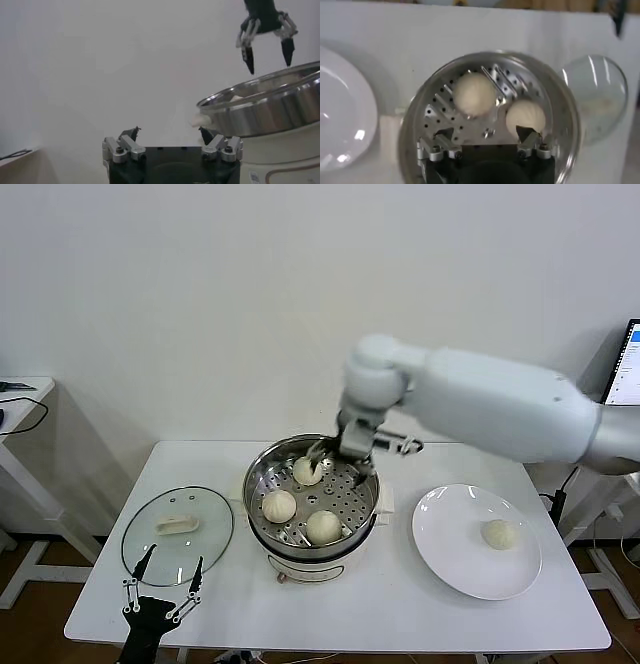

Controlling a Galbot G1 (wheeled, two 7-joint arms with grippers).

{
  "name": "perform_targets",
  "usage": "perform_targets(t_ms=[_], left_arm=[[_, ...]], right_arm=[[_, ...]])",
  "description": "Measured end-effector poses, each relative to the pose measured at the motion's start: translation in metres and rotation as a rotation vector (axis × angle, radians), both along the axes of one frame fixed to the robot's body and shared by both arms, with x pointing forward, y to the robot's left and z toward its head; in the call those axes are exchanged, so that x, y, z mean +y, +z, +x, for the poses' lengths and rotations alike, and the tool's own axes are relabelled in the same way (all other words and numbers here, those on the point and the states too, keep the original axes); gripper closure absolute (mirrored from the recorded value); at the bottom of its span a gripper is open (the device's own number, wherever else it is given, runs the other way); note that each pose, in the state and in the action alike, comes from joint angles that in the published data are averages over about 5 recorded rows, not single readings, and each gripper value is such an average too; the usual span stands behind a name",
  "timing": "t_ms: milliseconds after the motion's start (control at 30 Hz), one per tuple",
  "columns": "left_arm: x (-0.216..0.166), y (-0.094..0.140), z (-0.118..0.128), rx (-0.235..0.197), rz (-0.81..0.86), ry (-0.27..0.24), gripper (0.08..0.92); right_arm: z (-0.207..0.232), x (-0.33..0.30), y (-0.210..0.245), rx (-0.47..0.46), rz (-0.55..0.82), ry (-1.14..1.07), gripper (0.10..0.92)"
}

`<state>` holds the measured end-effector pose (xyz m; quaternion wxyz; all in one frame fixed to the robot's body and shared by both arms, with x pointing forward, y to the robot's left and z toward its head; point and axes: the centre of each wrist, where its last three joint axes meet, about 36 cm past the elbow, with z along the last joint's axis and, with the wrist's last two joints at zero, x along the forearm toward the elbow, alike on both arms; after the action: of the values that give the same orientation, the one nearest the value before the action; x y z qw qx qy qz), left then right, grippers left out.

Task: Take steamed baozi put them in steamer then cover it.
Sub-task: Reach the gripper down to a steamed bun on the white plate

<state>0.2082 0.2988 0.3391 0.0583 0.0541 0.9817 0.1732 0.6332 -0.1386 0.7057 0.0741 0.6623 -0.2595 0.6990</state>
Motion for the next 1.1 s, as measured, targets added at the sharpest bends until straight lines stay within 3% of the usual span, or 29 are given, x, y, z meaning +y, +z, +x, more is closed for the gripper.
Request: perform_targets(t_ms=[267,533,800,1100], left_arm=[[-0.001,-0.001,0.002,0.002,-0.001,-0.010,0.177],[-0.002,-0.002,0.002,0.012,0.001,-0.017,0.177],[0.000,-0.003,0.000,0.020,0.003,-0.012,0.177],[0.000,-0.003,-0.001,0.021,0.004,-0.006,0.177]], right_arm=[[0.041,-0.143,-0.015,0.120,0.093,-0.502,0.200],[0.040,-0.261,-0.069,0.192,0.098,-0.835,0.200],[0.021,-0.316,-0.138,0.232,0.051,-0.980,0.200],[0.002,-0.337,-0.202,0.249,0.013,-1.061,0.200]])
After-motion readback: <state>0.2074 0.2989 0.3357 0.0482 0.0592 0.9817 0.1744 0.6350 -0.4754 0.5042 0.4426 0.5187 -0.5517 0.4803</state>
